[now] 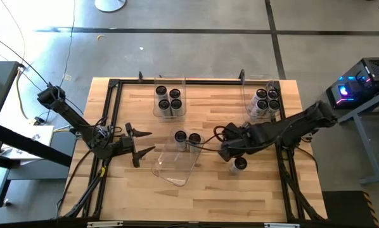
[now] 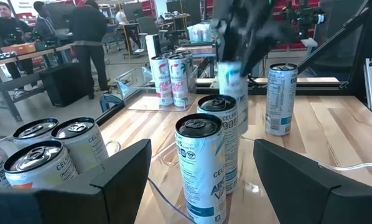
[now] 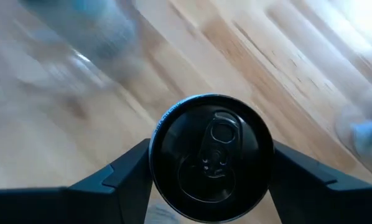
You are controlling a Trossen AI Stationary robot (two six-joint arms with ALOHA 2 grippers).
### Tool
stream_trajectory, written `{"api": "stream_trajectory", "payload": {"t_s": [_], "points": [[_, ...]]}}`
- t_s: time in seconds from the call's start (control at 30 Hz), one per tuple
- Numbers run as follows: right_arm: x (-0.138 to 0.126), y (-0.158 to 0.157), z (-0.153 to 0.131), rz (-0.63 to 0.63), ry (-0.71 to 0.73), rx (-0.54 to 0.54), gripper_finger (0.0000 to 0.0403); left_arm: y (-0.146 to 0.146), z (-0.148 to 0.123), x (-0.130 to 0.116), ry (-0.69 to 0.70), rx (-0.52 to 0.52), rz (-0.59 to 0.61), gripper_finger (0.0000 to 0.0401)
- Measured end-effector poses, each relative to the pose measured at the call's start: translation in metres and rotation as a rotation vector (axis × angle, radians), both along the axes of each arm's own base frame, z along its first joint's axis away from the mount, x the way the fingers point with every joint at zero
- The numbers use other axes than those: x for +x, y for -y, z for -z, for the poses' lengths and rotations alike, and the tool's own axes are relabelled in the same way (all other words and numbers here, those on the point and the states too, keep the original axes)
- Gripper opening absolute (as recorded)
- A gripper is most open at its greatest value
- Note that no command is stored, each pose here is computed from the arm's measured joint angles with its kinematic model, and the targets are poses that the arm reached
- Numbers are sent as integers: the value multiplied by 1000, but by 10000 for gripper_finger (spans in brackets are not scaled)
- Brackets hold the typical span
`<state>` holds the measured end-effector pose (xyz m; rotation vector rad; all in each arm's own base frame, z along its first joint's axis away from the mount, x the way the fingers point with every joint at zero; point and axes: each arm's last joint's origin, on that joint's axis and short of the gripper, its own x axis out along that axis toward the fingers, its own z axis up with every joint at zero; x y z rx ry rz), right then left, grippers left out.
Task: Sort soda cans
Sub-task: Put the white/blue soda can into the bottom center transparent bin
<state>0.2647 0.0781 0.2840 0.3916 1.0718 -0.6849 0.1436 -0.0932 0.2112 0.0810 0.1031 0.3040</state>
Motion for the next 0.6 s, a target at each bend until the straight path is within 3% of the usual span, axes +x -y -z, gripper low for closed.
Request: {"api": "stream_trajectory", "payload": {"t_s": [0.23, 0.37, 0.5, 0.6], "points": [[15, -15, -60, -104, 193, -25, 247, 0, 0, 0, 4, -8, -1, 278], [22, -32, -88, -200, 206, -29, 247, 0, 0, 0, 7, -17, -2, 278], [34, -50, -105, -320, 180, -40, 247, 0, 0, 0, 6, -17, -2, 278], [59, -68, -104, -473, 182, -27, 247, 0, 0, 0, 7, -18, -2, 278]]}}
